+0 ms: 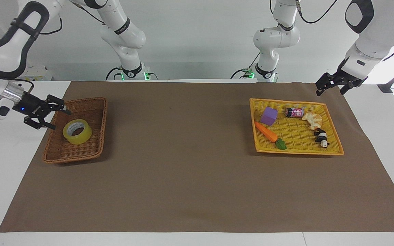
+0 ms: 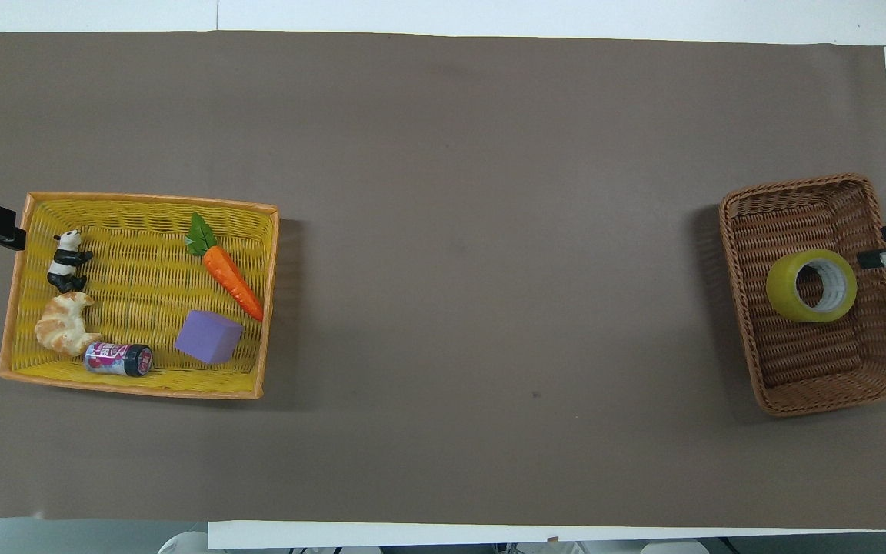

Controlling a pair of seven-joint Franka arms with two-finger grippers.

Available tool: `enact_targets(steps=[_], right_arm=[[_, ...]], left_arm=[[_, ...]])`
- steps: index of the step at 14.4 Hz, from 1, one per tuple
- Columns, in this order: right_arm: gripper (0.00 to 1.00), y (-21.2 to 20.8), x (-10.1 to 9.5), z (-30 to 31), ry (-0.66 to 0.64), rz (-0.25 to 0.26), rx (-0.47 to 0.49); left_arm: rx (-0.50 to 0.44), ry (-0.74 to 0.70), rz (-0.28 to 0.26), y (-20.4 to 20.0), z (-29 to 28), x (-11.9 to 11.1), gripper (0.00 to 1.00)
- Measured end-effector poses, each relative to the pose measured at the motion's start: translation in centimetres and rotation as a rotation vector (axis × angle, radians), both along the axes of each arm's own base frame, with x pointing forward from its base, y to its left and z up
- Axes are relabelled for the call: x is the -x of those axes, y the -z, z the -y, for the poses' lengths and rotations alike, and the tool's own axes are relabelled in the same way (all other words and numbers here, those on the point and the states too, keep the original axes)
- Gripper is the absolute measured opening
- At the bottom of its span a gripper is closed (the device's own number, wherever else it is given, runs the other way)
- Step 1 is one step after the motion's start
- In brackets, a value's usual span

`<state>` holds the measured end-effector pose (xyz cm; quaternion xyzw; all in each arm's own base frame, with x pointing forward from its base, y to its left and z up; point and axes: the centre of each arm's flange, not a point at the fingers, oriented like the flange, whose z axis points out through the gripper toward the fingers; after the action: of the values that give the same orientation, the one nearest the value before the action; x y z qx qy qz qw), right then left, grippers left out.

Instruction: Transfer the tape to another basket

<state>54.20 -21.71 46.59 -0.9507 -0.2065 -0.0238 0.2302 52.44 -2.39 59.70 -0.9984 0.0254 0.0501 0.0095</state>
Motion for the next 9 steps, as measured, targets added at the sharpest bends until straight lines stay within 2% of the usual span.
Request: enact_targets(steps=[3,5,8,9], right_arm=[[1.00,-5.3,-1.5,-5.8,0.071,-0.040,0.157],[1.00,-7.7,-1.6,-9.6,0.191,-0.100,0.239],[1.00,-10.3,0.5,-11.9,0.314,-0.230,0.356],[1.00,-11.4,1.4,-12.3,0.352,-0.249,0.395]], left_arm=[[0.000,-0.005,-0.009,0.5,-0.5,0.1,1.00],[0.000,-0.003,-0.008,0.4,-0.5,0.1,1.00],[0.000,-0.003,-0.008,0.4,-0.5,0.1,1.00],[0.000,-0.005,-0.009,0.4,-0.6,0.1,1.00]])
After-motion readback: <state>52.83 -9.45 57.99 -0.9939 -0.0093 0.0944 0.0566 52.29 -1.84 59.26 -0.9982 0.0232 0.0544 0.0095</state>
